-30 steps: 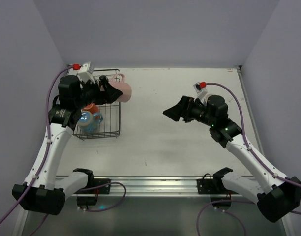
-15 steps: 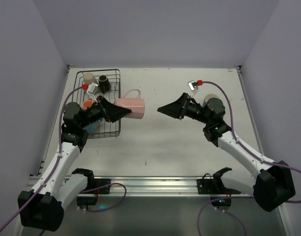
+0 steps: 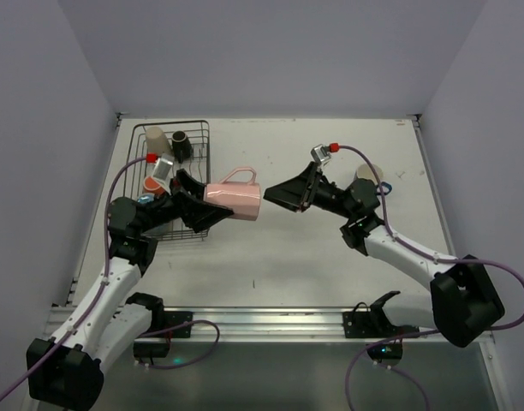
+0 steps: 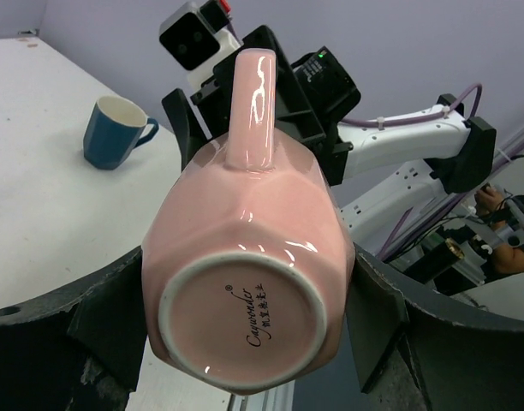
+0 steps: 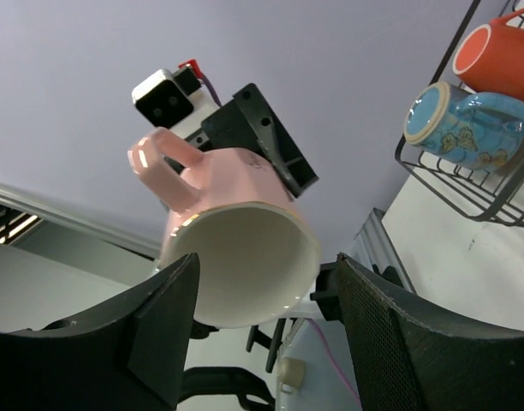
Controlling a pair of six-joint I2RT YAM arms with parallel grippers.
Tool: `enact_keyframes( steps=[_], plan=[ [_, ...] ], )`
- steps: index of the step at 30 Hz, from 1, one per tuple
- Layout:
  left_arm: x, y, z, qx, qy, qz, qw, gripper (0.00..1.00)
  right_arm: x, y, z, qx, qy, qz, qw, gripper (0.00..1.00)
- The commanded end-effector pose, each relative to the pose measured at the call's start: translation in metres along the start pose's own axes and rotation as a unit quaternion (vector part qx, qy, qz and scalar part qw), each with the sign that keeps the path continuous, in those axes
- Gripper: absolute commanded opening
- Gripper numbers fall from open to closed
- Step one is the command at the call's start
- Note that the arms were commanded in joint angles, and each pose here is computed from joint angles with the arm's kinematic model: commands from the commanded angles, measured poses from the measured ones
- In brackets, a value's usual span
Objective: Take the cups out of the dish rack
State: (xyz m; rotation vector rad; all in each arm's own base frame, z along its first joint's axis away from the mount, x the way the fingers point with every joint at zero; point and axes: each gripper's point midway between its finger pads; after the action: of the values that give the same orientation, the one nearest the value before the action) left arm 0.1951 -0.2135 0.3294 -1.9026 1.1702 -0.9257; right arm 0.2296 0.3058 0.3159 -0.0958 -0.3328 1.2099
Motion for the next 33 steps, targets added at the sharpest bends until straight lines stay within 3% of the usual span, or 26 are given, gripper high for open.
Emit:
enact_keyframes(
  steps=[1, 8, 20, 24, 28, 29, 32, 33],
  plan=[
    [0.002, -0.012, -0.009, 0.066, 0.016, -0.024, 0.997, 0.0, -0.004, -0.004, 0.034, -0.025, -0.047, -0.026, 0.998, 0.67],
    [0.004, -0.008, -0.002, 0.064, 0.008, -0.018, 0.998, 0.0, -0.012, -0.001, 0.052, -0.045, -0.053, -0.032, 0.997, 0.66],
    [0.013, 0.001, -0.004, 0.06, 0.016, -0.01, 0.998, 0.0, 0.019, 0.019, 0.064, -0.029, -0.086, 0.03, 0.995, 0.65],
    [0.013, 0.007, 0.001, 0.056, 0.012, -0.005, 0.998, 0.0, 0.028, 0.026, 0.072, -0.027, -0.097, 0.043, 0.994, 0.6],
    [0.014, 0.012, 0.005, 0.052, 0.01, -0.001, 0.999, 0.0, 0.031, 0.028, 0.073, -0.024, -0.102, 0.044, 0.994, 0.4],
    [0.014, 0.012, 0.004, 0.052, 0.011, -0.001, 0.999, 0.0, 0.031, 0.028, 0.073, -0.023, -0.104, 0.043, 0.993, 0.3],
    [0.014, 0.014, 0.005, 0.051, 0.013, 0.001, 0.999, 0.0, 0.032, 0.028, 0.072, -0.017, -0.109, 0.046, 0.993, 0.18],
    [0.015, 0.014, 0.004, 0.05, 0.014, 0.002, 0.999, 0.0, 0.033, 0.029, 0.07, -0.011, -0.108, 0.048, 0.993, 0.08]
  ],
)
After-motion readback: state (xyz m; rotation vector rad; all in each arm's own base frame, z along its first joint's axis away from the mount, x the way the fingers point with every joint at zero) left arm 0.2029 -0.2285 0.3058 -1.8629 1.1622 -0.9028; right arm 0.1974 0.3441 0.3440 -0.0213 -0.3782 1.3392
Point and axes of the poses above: each gripper's point midway between its finger pads, its own x axis out along the fingers, its own z axis along the line the jaws close on, y = z × x, and after that the axes turned 5 degrees about x, right-handed
